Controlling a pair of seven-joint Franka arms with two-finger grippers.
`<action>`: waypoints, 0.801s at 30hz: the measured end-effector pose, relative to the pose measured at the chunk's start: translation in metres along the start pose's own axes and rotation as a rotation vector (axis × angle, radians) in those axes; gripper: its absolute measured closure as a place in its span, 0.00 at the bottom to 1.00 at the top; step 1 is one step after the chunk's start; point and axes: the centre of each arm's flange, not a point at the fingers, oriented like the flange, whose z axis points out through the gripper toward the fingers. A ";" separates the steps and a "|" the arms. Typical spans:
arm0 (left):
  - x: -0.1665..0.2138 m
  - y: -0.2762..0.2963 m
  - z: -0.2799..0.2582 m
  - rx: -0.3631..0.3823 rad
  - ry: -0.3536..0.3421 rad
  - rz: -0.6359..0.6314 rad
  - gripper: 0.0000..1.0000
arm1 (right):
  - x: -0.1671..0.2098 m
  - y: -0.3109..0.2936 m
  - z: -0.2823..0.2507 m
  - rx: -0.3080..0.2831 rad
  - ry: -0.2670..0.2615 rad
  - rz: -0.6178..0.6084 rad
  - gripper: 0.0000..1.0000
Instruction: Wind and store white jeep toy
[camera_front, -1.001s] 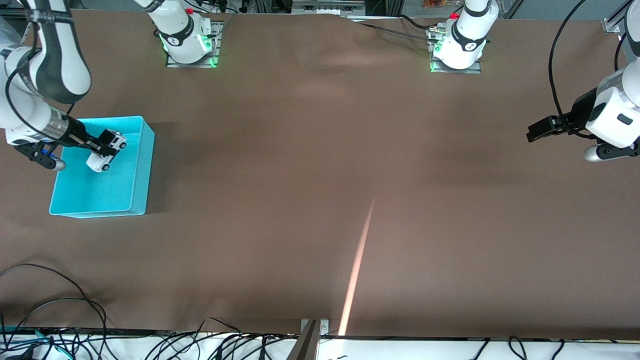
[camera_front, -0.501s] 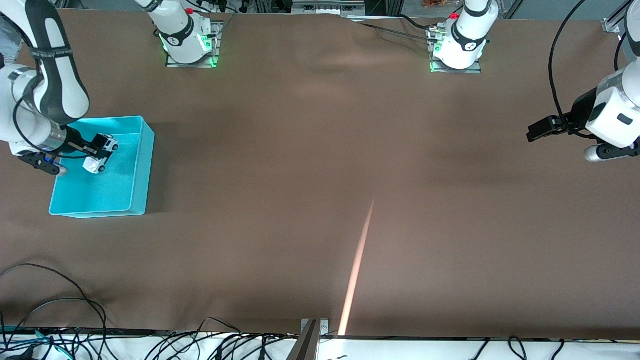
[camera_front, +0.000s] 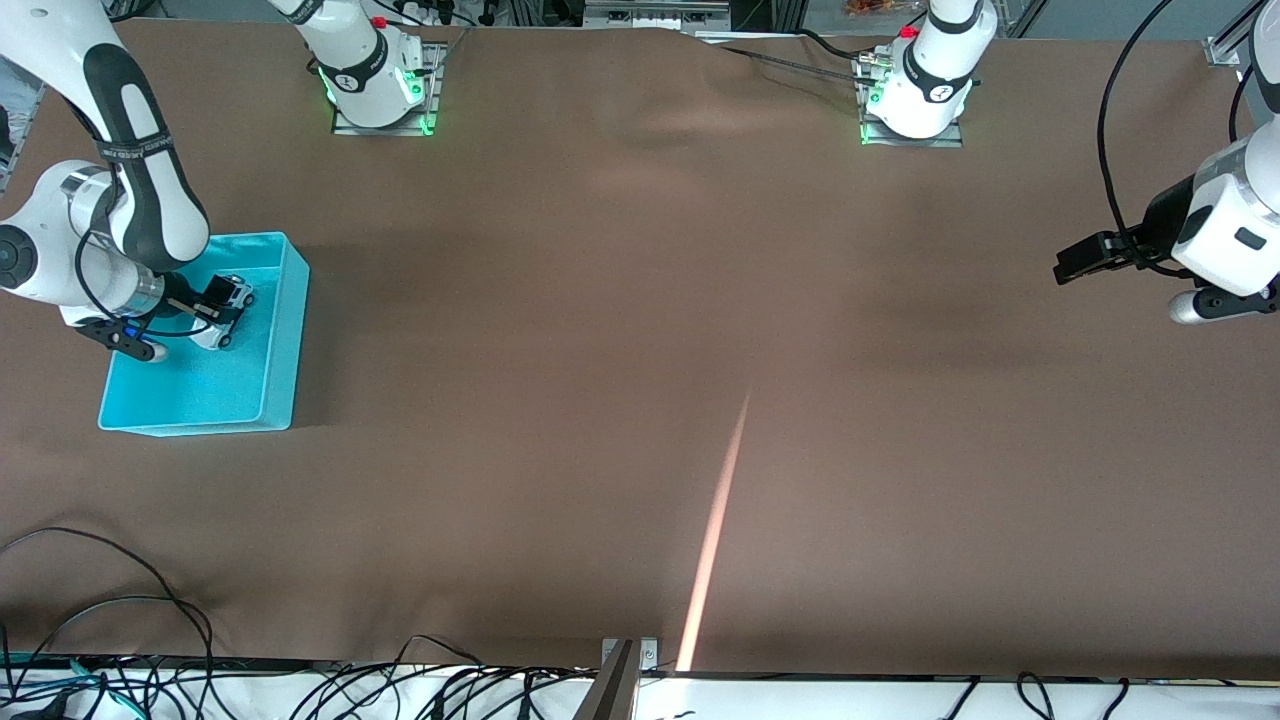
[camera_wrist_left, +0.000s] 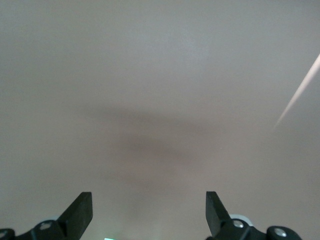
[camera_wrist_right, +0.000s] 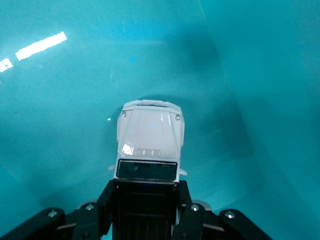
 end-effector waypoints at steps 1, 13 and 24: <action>0.000 0.000 0.000 0.000 0.000 0.000 0.00 | 0.001 0.001 0.002 -0.001 0.001 0.001 0.48; 0.000 0.000 0.000 0.000 0.000 0.000 0.00 | 0.004 0.002 0.009 -0.004 0.017 0.003 0.48; 0.000 0.000 0.000 0.000 -0.001 0.000 0.00 | 0.005 0.006 0.011 -0.004 0.027 0.011 0.48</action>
